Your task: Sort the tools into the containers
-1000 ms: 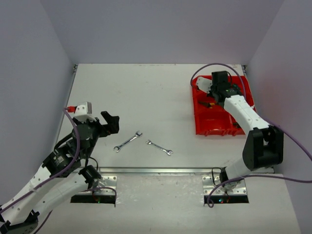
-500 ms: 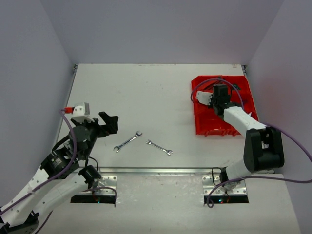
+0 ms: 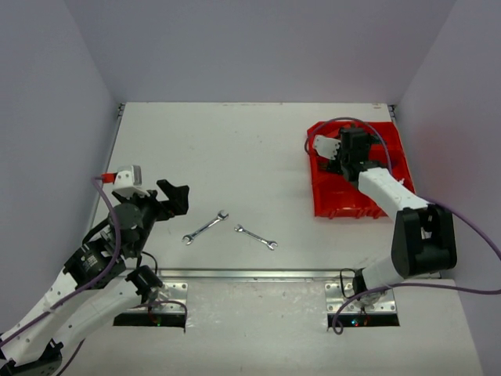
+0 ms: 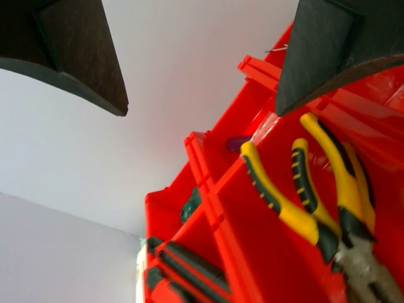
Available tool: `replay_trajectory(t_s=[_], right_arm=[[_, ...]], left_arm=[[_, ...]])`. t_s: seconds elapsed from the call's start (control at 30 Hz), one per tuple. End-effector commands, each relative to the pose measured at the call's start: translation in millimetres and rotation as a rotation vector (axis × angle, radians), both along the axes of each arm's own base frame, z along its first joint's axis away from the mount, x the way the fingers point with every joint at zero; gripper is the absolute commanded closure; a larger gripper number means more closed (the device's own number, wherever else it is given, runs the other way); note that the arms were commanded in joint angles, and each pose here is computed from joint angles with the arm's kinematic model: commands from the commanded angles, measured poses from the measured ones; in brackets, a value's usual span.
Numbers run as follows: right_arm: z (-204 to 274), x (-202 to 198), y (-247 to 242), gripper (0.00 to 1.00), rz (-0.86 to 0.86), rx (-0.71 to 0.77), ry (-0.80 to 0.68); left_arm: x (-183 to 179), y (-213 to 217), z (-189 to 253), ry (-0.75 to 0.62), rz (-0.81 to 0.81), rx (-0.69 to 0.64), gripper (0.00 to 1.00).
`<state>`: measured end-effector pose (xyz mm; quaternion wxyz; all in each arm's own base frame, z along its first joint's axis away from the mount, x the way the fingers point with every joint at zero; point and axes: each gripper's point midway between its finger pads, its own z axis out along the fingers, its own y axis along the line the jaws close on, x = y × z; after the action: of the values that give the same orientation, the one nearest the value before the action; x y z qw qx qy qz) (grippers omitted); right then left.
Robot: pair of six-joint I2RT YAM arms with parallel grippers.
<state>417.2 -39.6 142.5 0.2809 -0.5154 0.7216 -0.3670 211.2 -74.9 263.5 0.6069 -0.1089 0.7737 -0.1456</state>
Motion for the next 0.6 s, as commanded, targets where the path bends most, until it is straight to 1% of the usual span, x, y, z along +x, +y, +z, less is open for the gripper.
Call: replay_trajectory(t_s=[0.0,0.03,0.07,0.1,0.13,0.17,0.2,0.23,0.3,0.33,0.37,0.4,0.43,0.5,0.57], right_arm=[[102.8,25.5,33.2,0.01,-0.095,0.272,-0.279],[122.3,24.9,41.7,0.01,-0.163,0.364,-0.311],[139.0,21.3,52.4,0.01,-0.251,0.485,-0.332],[148.0,13.3,68.7,0.01,-0.371,0.670,-0.327],[165.7,6.5,98.4,0.01,-0.405,0.869,-0.281],[172.4,-5.2,123.1,0.01,-0.414,1.007,-0.190],[151.1,-21.0,154.4,0.01,-0.395,1.134,-0.014],[142.9,-48.1,208.6,0.01,-0.230,1.322,0.240],[129.9,-106.9,275.4,0.01,0.035,1.582,0.612],[106.5,-113.5,280.6,0.01,-0.015,1.592,0.637],[77.2,-116.9,285.1,0.01,-0.090,1.506,0.589],[47.8,-120.7,283.8,0.01,-0.159,1.347,0.494],[28.6,-127.9,283.1,0.01,-0.190,1.227,0.437],[-1.2,-154.0,296.6,0.01,-0.209,1.118,0.461],[-18.8,-168.0,302.1,0.01,-0.183,1.065,0.475]], left_arm=[[4.3,-0.9,11.0,-0.034,0.009,-0.012,0.00],[5.0,-1.4,9.6,-0.030,0.010,-0.008,0.00],[5.9,-1.9,7.9,-0.024,0.011,-0.002,0.00],[7.2,-2.4,5.8,-0.015,0.014,0.004,0.00],[8.2,-3.1,4.3,-0.008,0.016,0.008,0.00],[9.0,-3.5,3.0,-0.002,0.018,0.011,0.00],[9.9,-2.8,1.5,0.006,0.028,0.016,0.00],[10.9,-1.8,-0.2,0.015,0.039,0.022,0.00],[12.7,1.5,-2.5,0.027,0.064,0.034,0.00],[13.2,3.9,-3.0,0.029,0.079,0.040,0.00],[13.2,6.5,-3.2,0.029,0.093,0.041,0.00],[12.9,9.1,-3.1,0.029,0.106,0.041,0.00],[12.6,11.0,-2.8,0.028,0.117,0.039,0.00],[11.8,14.3,-2.2,0.024,0.131,0.037,0.00],[11.2,16.8,-1.1,0.021,0.143,0.034,0.00]])
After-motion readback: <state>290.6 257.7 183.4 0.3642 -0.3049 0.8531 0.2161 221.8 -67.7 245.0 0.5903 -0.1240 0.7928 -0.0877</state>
